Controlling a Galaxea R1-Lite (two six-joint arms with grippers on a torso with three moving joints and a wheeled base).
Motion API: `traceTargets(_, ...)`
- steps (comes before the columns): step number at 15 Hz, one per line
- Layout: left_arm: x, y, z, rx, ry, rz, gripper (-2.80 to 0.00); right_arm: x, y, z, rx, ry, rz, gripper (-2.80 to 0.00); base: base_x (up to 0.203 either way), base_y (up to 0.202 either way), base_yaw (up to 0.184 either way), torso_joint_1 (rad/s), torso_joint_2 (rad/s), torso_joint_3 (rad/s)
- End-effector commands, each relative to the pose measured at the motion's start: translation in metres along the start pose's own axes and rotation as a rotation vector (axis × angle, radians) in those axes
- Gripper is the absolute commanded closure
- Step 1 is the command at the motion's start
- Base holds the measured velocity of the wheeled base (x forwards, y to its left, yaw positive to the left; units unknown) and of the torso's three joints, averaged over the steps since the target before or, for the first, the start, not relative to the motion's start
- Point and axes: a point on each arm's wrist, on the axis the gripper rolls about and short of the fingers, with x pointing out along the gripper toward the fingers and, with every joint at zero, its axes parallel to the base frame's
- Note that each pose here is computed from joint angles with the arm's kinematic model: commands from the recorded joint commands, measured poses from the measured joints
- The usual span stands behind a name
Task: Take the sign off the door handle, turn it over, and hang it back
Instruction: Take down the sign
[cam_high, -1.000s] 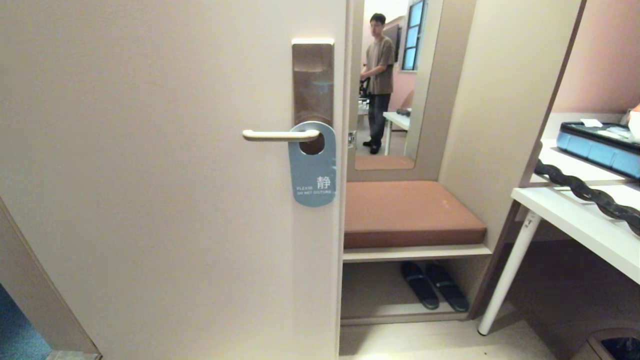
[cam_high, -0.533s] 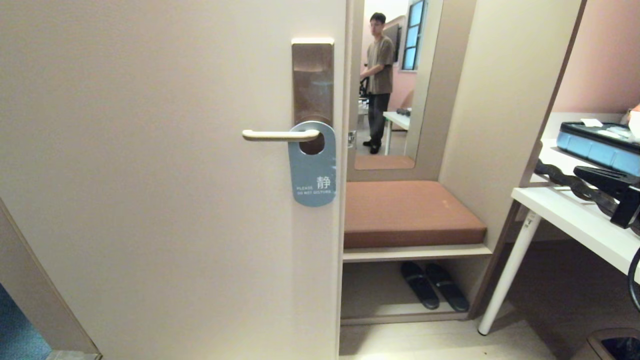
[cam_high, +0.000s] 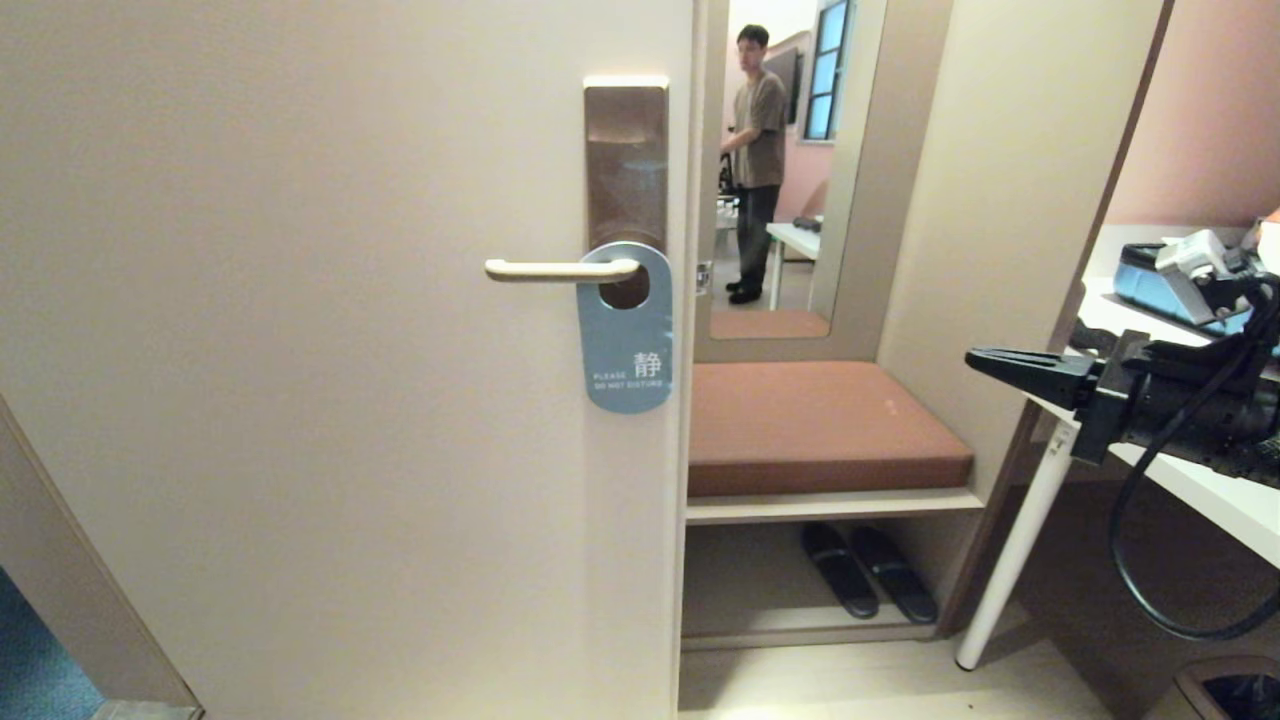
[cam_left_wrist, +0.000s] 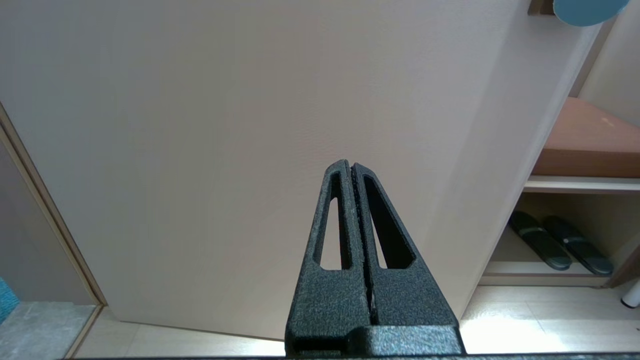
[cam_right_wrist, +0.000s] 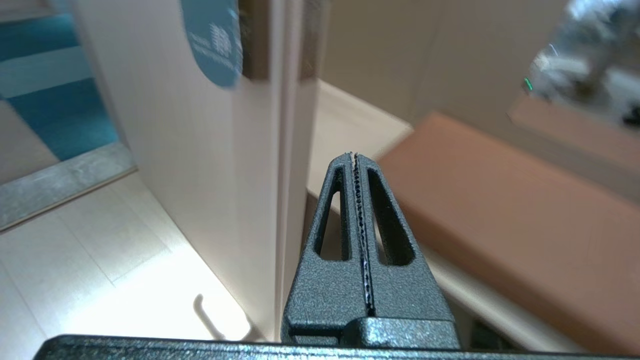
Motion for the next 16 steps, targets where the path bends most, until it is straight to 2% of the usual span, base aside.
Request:
traceTargets(1,0.0,0.0,0.0,-0.001,0.001,0.001,0.0,0.036,-0.012,-0.012,-0.018,-0.019,0.05,0.0,0.0,0.0,0.0,0.0,0.0,0.0)
traceTargets(3,0.0,0.0,0.0,-0.001,0.001,0.001,0.0,0.053,-0.018,-0.01,-0.053,-0.062,0.084,0.0,0.0,0.0,0.0,0.0,0.0,0.0)
traceTargets(6,0.0,0.0,0.0,-0.001,0.001,0.001,0.0,0.074,-0.017,-0.008,-0.083,-0.101,0.215,0.0,0.0,0.0,0.0,0.0,0.0,0.0)
traceTargets(11,0.0,0.0,0.0,-0.001,0.001,0.001,0.0,0.105,0.007,-0.014,-0.08,-0.099,0.388,0.0,0.0,0.0,0.0,0.0,0.0,0.0)
traceTargets(13,0.0,0.0,0.0,-0.001,0.001,0.001,0.0,0.114,0.012,-0.02,-0.073,-0.09,0.416,0.0,0.0,0.0,0.0,0.0,0.0,0.0)
traceTargets(16,0.0,0.0,0.0,-0.001,0.001,0.001,0.0,0.133,0.014,-0.023,-0.098,-0.122,0.443,0.0,0.0,0.0,0.0,0.0,0.0,0.0)
